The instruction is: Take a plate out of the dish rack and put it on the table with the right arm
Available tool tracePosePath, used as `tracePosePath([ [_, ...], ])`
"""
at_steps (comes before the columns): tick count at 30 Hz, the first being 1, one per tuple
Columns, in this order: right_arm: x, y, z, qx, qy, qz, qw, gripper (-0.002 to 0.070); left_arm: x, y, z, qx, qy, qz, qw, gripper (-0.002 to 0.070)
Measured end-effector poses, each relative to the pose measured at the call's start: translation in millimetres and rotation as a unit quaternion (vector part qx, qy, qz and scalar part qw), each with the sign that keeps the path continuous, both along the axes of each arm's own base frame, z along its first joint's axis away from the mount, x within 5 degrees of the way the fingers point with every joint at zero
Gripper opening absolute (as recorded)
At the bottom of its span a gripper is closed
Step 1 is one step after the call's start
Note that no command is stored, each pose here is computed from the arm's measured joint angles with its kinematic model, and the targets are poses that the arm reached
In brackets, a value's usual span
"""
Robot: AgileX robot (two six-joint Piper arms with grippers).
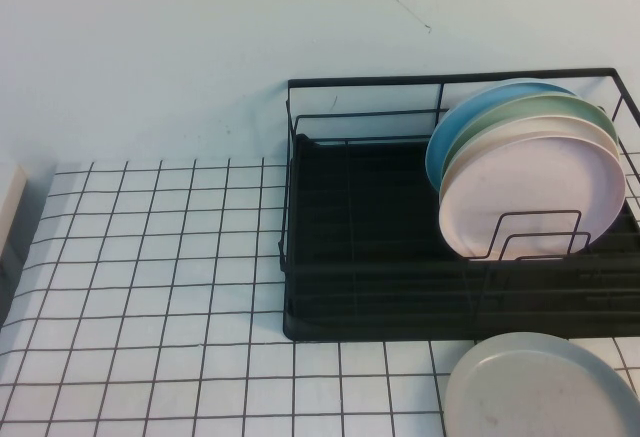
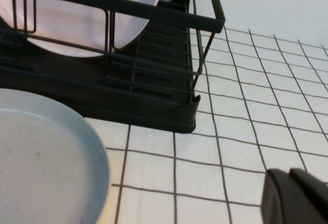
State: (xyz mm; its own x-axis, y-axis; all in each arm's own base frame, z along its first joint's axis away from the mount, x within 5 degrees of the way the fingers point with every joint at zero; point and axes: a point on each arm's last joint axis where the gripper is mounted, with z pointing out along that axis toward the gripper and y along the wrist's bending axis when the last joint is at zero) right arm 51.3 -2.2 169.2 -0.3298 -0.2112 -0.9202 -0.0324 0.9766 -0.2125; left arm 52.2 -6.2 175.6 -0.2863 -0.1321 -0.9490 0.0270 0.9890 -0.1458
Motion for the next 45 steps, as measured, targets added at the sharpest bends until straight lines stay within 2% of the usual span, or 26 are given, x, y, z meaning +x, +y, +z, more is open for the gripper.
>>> tracePosePath([
  [16,0.4,0.0,1.3,0.0,-0.008,0.0,1.0,-0.0003,0.0,0.0,0.0,-0.001,0.0,0.0,1.0,-0.0003],
  [19,2.7,-0.1,6.4,-0.002,-0.046,0.0,0.999,-0.0003,0.0,0.0,0.0,-0.001,0.0,0.0,1.0,-0.0003],
  [21,4.6,-0.2,16.9,-0.004,-0.105,0.0,0.994,-0.0003,0.0,0.0,0.0,-0.001,0.0,0.0,1.0,-0.0003],
  [23,5.4,-0.2,29.4,-0.007,-0.173,0.0,0.985,-0.0003,0.0,0.0,0.0,-0.001,0.0,0.0,1.0,-0.0003],
  [26,2.5,0.0,51.0,-0.012,-0.289,0.0,0.957,-0.0003,0.0,0.0,0.0,-0.001,0.0,0.0,1.0,-0.0003],
  [31,-12.4,0.3,82.3,0.004,-0.467,0.002,0.884,-0.0003,0.0,0.0,0.0,-0.001,0.0,0.0,1.0,-0.0003],
  [34,-18.8,-3.0,89.8,0.035,-0.516,-0.01,0.856,-0.0003,0.0,0.0,0.0,-0.001,0.0,0.0,1.0,-0.0003],
  [36,-20.5,-6.0,91.2,0.057,-0.527,-0.022,0.848,-0.0003,0.0,0.0,0.0,-0.001,0.0,0.0,1.0,-0.0003],
  [38,-18.7,-8.4,91.2,0.081,-0.511,-0.031,0.855,-0.0003,0.0,0.0,0.0,-0.001,0.0,0.0,1.0,-0.0003],
  [41,-15.7,-6.8,103.3,0.09,-0.451,-0.028,0.888,-0.0003,0.0,0.0,0.0,0.001,0.0,0.0,1.0,-0.0003],
  [45,-19.3,0.8,137.2,0.092,-0.34,0.001,0.936,-0.0003,0.0,0.0,0.0,0.001,0.0,0.0,1.0,-0.0003],
])
